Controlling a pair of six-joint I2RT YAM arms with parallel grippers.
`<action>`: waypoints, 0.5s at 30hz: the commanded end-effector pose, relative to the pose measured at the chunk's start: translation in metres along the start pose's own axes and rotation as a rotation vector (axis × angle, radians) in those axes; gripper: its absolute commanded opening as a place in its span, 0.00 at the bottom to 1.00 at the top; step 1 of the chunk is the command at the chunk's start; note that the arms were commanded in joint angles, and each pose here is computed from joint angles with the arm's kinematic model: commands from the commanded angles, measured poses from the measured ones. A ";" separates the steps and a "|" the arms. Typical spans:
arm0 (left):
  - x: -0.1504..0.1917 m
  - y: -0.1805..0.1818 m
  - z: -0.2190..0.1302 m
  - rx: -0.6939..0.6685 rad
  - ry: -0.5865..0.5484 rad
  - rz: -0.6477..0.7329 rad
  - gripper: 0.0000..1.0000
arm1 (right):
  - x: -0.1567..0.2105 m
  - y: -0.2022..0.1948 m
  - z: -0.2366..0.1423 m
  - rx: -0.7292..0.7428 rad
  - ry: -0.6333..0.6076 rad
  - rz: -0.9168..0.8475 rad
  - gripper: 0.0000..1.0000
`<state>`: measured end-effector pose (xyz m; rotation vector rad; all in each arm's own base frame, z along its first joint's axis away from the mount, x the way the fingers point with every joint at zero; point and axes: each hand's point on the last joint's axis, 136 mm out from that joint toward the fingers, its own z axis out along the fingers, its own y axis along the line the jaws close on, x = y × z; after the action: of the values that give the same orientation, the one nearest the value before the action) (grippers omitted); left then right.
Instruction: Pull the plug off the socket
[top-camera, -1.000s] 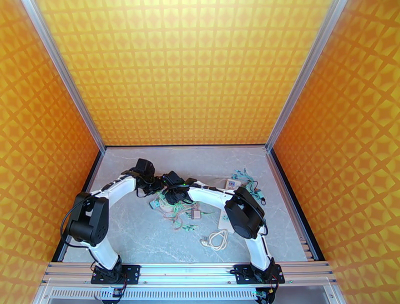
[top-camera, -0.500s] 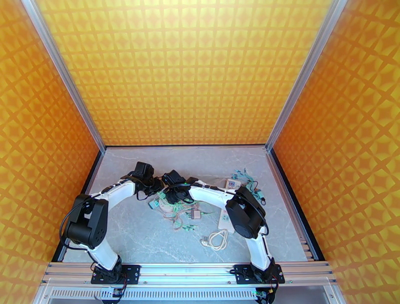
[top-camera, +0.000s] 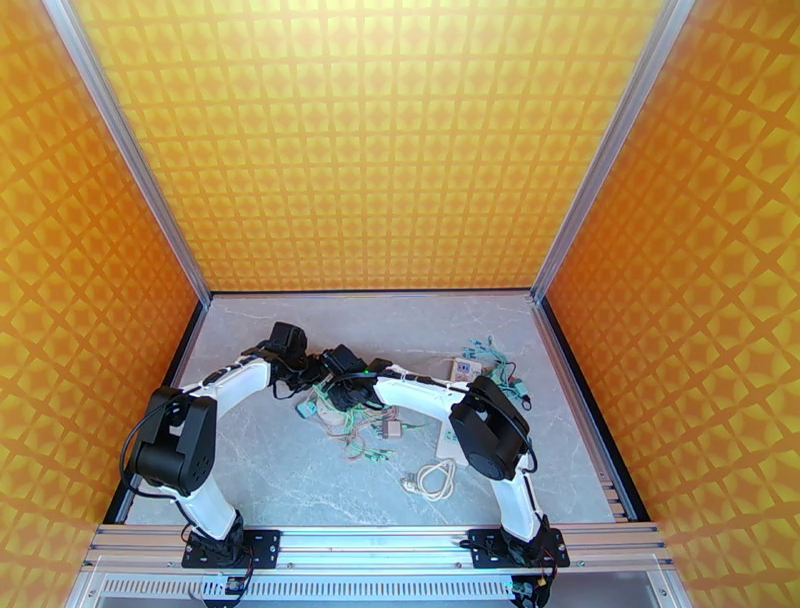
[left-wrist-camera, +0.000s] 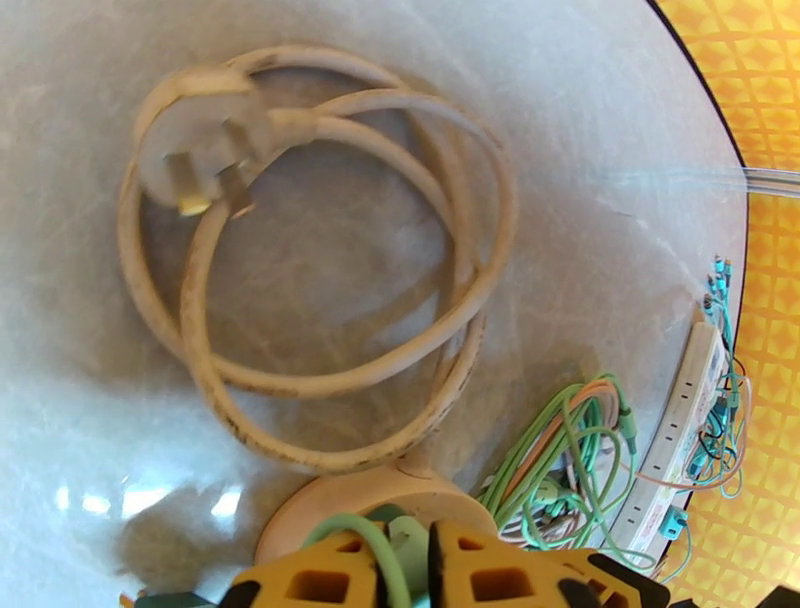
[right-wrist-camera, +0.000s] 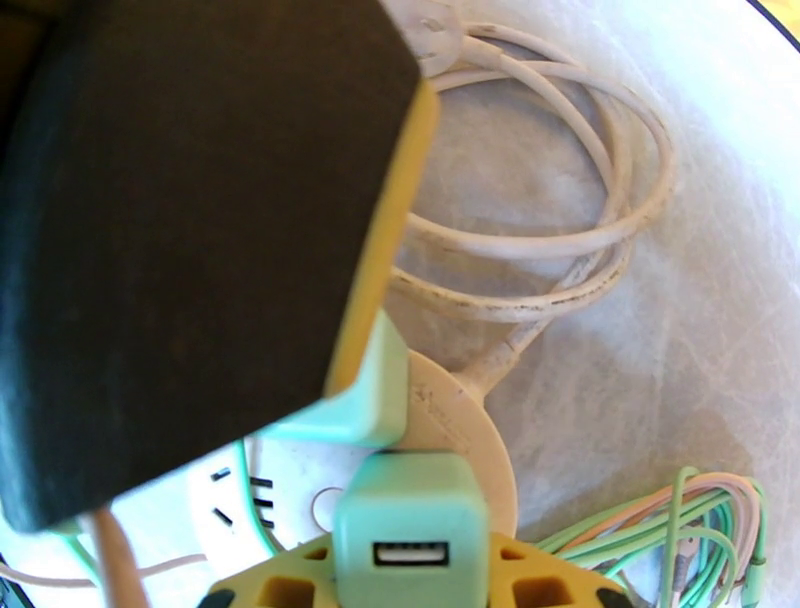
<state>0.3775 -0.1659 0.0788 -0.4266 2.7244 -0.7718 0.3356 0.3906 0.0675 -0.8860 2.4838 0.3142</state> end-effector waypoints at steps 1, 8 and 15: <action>0.045 0.035 -0.009 -0.126 0.174 -0.024 0.27 | -0.016 0.009 -0.011 -0.038 -0.074 -0.023 0.13; 0.058 0.036 -0.012 -0.103 0.226 0.003 0.36 | -0.016 0.006 -0.010 -0.025 -0.077 -0.026 0.13; 0.054 0.025 -0.020 0.013 0.229 -0.004 0.38 | -0.014 0.003 -0.009 -0.019 -0.075 -0.023 0.13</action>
<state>0.3589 -0.1503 0.0784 -0.3792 2.7905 -0.7692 0.3299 0.3955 0.0676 -0.9202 2.4707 0.3480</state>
